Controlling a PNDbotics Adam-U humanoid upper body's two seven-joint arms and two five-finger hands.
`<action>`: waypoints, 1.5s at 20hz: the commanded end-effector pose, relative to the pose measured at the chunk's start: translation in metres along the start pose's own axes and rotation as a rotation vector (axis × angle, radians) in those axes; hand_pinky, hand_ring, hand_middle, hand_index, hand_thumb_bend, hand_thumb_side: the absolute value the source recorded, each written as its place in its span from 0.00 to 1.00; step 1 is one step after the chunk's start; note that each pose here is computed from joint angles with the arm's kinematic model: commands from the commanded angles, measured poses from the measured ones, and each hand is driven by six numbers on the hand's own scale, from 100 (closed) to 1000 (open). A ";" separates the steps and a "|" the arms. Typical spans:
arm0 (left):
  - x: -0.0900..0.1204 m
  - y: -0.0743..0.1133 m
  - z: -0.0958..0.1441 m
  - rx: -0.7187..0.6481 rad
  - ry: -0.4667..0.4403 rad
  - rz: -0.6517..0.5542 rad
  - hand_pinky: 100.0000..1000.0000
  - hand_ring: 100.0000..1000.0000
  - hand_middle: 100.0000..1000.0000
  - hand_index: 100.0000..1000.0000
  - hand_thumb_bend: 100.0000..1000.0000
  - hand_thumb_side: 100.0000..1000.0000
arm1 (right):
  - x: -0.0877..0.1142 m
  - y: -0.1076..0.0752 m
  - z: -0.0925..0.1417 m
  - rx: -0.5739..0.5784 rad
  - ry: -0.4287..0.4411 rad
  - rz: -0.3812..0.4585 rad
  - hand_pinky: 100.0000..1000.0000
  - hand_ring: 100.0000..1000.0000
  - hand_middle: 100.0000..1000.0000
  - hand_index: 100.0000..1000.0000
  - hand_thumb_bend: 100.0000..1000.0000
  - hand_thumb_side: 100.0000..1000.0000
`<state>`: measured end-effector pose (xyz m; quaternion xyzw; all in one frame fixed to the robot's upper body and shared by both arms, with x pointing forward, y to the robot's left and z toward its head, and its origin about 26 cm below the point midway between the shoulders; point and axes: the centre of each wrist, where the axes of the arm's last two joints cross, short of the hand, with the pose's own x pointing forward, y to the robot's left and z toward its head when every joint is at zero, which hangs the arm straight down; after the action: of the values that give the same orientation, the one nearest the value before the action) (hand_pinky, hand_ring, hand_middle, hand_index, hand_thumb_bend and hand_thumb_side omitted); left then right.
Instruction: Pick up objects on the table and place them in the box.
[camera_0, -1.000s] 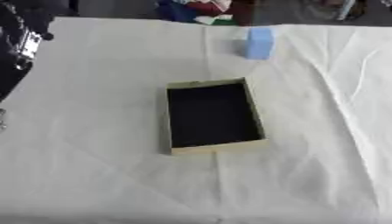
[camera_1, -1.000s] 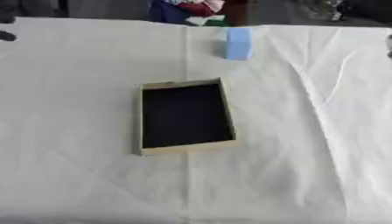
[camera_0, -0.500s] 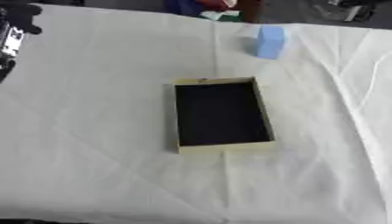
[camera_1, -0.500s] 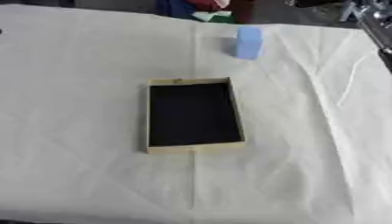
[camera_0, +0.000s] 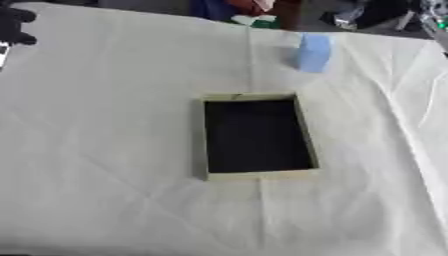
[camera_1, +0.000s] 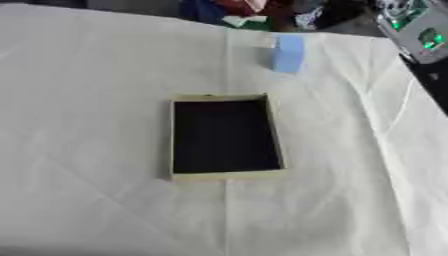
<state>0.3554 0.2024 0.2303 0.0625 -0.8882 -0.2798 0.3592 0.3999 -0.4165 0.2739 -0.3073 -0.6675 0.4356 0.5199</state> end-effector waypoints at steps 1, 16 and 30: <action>0.012 0.003 -0.008 0.000 -0.050 -0.006 0.66 0.77 0.80 0.87 0.22 0.78 | -0.019 -0.017 0.008 0.037 0.054 0.075 0.95 1.00 1.00 1.00 0.35 0.18; 0.017 0.002 -0.012 0.000 -0.072 0.006 0.65 0.77 0.80 0.87 0.23 0.77 | -0.044 -0.027 0.018 0.239 0.150 0.267 0.98 1.00 1.00 1.00 0.36 0.11; 0.020 0.002 -0.014 0.000 -0.084 0.010 0.65 0.76 0.80 0.87 0.23 0.77 | -0.050 -0.020 0.016 0.224 0.190 0.443 1.00 1.00 0.98 1.00 0.33 0.13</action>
<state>0.3536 0.1925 0.2412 0.0476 -0.8960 -0.2811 0.3405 0.4030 -0.4654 0.2541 -0.4019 -0.4836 0.5843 0.5130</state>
